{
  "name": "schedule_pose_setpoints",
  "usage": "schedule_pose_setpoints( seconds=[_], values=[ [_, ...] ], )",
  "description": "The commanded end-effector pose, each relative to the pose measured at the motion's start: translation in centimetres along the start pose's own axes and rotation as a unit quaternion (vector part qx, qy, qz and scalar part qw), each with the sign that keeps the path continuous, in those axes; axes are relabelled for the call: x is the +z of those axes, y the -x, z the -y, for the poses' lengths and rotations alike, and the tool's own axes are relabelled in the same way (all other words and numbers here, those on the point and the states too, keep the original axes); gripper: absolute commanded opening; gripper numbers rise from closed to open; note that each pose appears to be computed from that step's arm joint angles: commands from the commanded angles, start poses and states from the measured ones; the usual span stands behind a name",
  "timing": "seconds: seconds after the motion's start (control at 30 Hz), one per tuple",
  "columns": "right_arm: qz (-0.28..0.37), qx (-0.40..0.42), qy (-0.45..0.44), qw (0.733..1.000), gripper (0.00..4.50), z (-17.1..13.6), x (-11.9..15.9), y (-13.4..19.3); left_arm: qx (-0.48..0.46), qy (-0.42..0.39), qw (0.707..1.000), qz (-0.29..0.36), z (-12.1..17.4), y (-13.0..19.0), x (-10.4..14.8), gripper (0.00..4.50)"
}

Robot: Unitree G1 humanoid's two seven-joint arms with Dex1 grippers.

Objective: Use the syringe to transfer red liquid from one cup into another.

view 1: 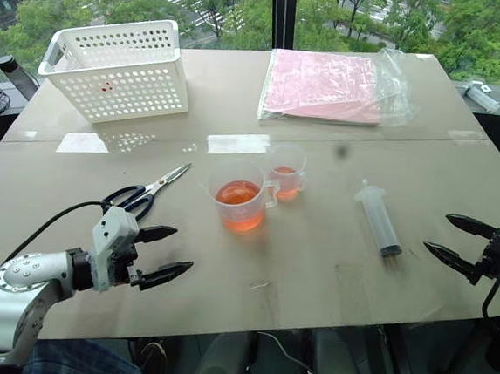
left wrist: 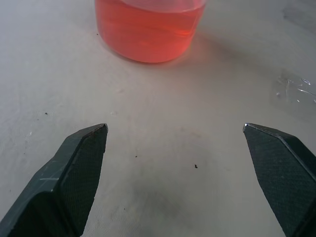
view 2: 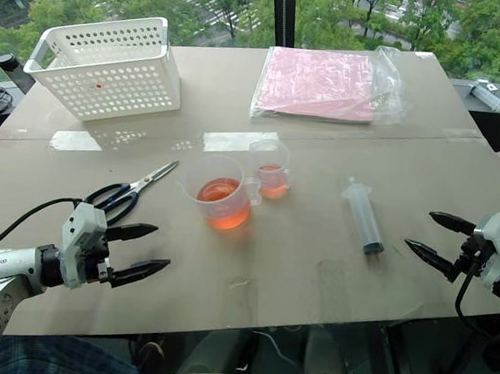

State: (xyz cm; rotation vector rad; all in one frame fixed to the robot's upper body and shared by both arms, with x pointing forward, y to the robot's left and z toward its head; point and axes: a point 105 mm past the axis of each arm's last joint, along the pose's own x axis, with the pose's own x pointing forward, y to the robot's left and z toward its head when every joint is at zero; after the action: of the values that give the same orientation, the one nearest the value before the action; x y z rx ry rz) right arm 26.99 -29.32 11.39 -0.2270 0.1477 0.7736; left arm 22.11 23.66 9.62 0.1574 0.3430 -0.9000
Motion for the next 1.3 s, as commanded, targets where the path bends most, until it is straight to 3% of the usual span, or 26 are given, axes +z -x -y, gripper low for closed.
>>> schedule_pose_setpoints(
  seconds=[0.03, 0.3, 0.37, 0.5, 0.63, 0.77, 0.87, 1.03, 1.3],
  values=[
    [0.005, 0.000, 0.013, 1.000, 4.42, 0.4, 0.8, 0.3, -0.004, -0.003, 1.000, 0.006, 0.0, 0.1, 0.3, 4.50],
    [0.021, 0.013, 0.011, 1.000, 4.42, -0.2, 2.3, -0.4, -0.013, -0.010, 1.000, 0.008, -0.1, 0.6, 1.0, 4.50],
    [0.031, 0.027, 0.002, 0.999, 4.42, -0.9, 3.8, -1.3, -0.030, -0.019, 0.999, 0.014, 0.0, 1.2, 2.2, 4.50],
    [0.017, 0.038, -0.007, 0.999, 4.42, -2.4, 7.4, -4.1, -0.069, -0.037, 0.996, 0.053, -0.1, 2.4, 6.9, 4.50],
    [-0.020, 0.050, -0.029, 0.998, 4.42, -4.1, 9.2, -5.7, -0.122, -0.057, 0.989, 0.069, 0.8, 3.1, 10.3, 4.50],
    [-0.205, -0.041, -0.086, 0.974, 4.42, -3.1, 7.9, -6.8, -0.153, -0.104, 0.978, 0.093, 1.4, 3.1, 14.4, 4.50],
    [-0.268, -0.068, -0.118, 0.954, 4.42, -3.1, 7.5, -7.1, -0.161, -0.132, 0.973, 0.098, 1.5, 3.0, 15.9, 4.50],
    [-0.308, -0.096, -0.138, 0.936, 4.42, -3.0, 6.5, -9.3, -0.177, -0.180, 0.962, 0.101, 1.9, 2.5, 18.3, 4.50],
    [-0.332, -0.053, -0.134, 0.932, 4.42, -4.4, 7.5, -13.2, -0.179, -0.191, 0.959, 0.110, 1.7, 1.2, 19.7, 4.50]
  ],
)
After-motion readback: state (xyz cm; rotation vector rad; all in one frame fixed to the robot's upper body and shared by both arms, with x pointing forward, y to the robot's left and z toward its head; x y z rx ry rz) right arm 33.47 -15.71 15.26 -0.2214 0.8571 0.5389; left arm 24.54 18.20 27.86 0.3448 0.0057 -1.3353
